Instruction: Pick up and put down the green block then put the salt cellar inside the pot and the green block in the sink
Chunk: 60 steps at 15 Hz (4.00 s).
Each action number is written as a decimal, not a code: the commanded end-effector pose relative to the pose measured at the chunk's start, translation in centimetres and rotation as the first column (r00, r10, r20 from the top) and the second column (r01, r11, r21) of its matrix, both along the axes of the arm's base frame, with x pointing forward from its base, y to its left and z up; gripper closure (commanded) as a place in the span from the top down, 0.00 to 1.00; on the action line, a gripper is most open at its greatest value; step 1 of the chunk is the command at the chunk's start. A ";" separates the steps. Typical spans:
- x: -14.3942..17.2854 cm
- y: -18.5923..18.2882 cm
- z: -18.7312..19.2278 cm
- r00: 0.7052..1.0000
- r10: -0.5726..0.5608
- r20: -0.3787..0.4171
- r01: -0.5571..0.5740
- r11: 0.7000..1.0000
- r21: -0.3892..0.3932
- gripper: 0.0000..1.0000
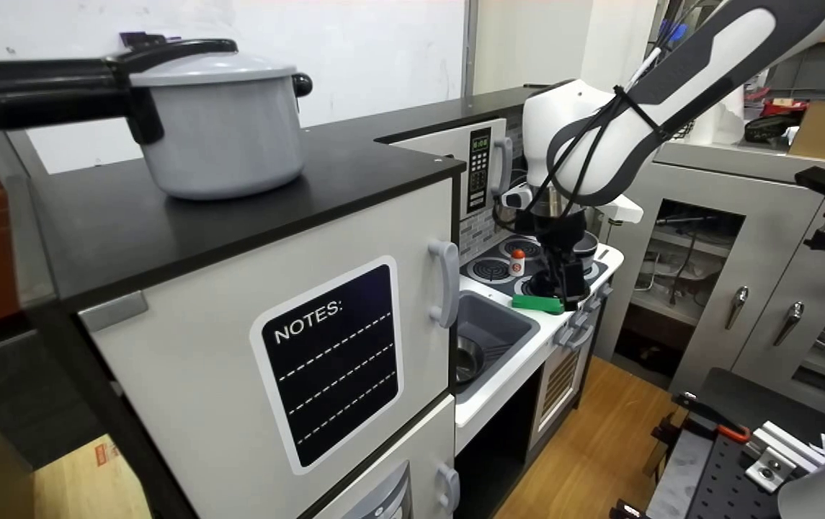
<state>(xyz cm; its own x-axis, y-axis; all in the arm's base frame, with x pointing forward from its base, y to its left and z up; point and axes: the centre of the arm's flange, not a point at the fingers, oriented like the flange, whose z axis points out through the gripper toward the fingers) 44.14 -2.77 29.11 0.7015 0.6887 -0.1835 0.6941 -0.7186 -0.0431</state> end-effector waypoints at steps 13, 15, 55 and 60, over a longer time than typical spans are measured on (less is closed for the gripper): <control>-1.7 -4.4 2.7 0.859 -0.506 0.076 0.496 0.860 0.117 1.00; -1.6 -4.6 2.2 0.836 -0.545 0.057 0.538 0.837 0.099 1.00; 2.0 -6.6 3.2 0.842 -0.448 0.299 0.417 0.894 0.166 1.00; 4.1 -8.0 1.7 0.812 -0.439 0.385 0.401 0.899 0.178 1.00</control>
<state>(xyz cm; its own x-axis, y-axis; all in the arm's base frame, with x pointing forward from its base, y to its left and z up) 47.32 -9.69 32.09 0.9321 0.3047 0.1960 0.2930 -0.9522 0.0870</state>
